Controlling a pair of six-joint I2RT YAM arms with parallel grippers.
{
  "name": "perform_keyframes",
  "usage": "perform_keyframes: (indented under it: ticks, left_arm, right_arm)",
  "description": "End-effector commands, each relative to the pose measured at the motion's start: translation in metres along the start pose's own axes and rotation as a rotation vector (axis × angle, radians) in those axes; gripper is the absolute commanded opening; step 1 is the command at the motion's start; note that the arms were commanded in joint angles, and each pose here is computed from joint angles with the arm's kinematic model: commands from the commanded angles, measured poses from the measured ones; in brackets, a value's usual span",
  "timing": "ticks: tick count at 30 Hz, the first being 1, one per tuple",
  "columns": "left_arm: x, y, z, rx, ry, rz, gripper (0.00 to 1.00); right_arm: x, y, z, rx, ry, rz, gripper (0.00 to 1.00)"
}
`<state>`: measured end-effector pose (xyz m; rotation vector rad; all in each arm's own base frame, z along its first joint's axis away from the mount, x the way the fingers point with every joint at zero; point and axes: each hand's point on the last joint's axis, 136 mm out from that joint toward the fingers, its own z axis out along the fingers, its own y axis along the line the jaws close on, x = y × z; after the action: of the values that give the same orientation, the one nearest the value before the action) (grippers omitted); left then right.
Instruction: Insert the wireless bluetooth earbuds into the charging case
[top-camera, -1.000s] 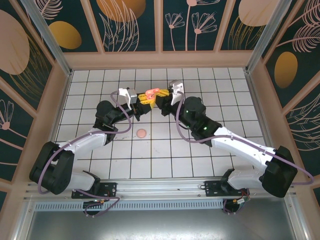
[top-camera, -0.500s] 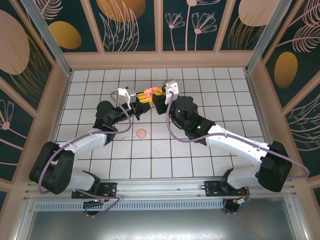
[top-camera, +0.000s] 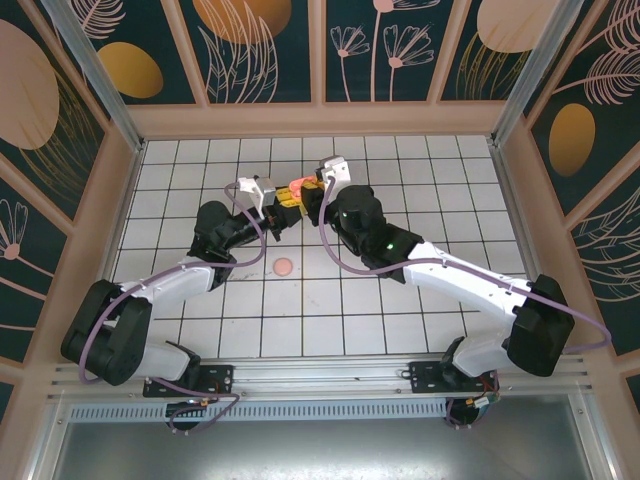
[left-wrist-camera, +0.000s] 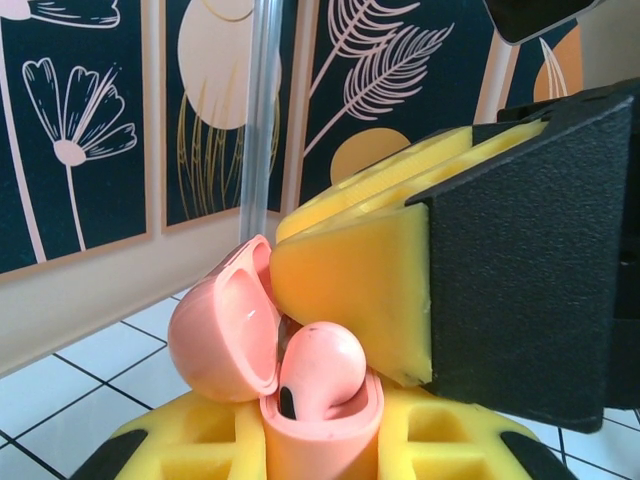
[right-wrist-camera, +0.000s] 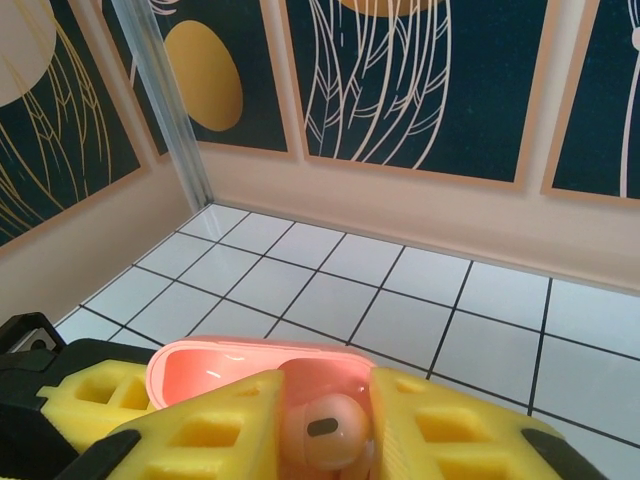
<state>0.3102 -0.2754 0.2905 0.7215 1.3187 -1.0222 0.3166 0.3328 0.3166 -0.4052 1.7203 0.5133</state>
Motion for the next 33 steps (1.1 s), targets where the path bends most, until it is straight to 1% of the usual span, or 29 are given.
perform_keyframes:
  ticks: [1,6,13,19,26,33]
  left_arm:
    - [-0.04,-0.039,0.002,0.141,-0.123,0.129,0.0]
    - [-0.035,-0.035,0.003,0.127,-0.108,0.124,0.0]
    - [-0.032,-0.034,0.003,0.119,-0.101,0.12,0.0]
    - [-0.029,-0.032,0.004,0.116,-0.095,0.113,0.0]
    - [-0.027,-0.031,0.003,0.11,-0.093,0.112,0.0]
    - [-0.028,-0.031,0.004,0.107,-0.098,0.115,0.0]
  right_arm:
    - [0.042,0.005,0.002,0.0,0.138,-0.043,0.32]
    - [0.033,0.003,-0.003,0.004,0.121,-0.03,0.39]
    - [0.018,0.006,-0.01,-0.022,0.097,-0.008,0.46]
    - [0.0,0.013,-0.017,-0.057,0.061,0.017,0.5]
    - [-0.014,0.012,-0.022,-0.062,0.036,0.028,0.51]
    - [-0.007,0.007,-0.02,-0.047,0.054,0.027,0.5]
